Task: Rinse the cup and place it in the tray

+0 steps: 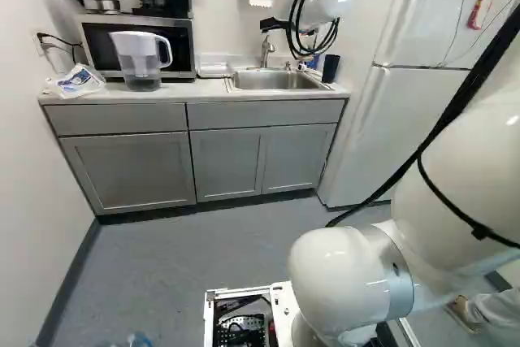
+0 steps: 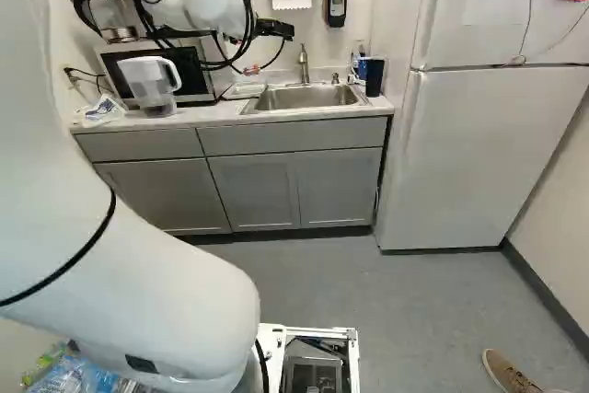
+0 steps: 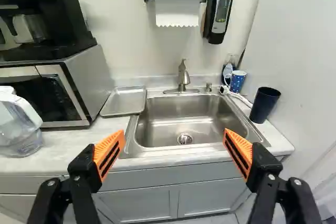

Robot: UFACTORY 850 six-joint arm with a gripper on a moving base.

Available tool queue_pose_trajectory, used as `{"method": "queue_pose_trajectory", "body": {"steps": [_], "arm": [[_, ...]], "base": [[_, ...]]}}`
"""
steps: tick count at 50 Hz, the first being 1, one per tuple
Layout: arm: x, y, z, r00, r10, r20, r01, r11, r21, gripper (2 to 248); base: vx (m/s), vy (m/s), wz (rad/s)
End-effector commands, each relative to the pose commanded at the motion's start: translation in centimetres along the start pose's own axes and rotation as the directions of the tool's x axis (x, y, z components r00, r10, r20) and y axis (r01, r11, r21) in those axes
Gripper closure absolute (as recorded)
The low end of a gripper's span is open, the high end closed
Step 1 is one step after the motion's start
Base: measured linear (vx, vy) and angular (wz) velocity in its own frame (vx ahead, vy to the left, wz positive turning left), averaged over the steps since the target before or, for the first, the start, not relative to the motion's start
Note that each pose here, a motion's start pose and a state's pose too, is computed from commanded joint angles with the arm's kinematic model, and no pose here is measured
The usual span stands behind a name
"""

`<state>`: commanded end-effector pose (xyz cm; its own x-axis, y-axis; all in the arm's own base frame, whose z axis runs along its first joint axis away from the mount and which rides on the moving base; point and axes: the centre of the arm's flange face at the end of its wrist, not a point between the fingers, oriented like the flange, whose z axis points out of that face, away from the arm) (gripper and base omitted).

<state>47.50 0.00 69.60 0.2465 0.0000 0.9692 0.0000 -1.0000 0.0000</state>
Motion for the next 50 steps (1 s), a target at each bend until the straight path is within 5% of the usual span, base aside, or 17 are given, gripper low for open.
{"method": "queue_pose_trajectory", "body": {"steps": [50], "arm": [[4.9, 0.0, -0.8, 1.000, 0.000, -0.029, 0.000, 1.000, 0.000, 3]], "base": [[0.000, 0.000, 0.000]]}}
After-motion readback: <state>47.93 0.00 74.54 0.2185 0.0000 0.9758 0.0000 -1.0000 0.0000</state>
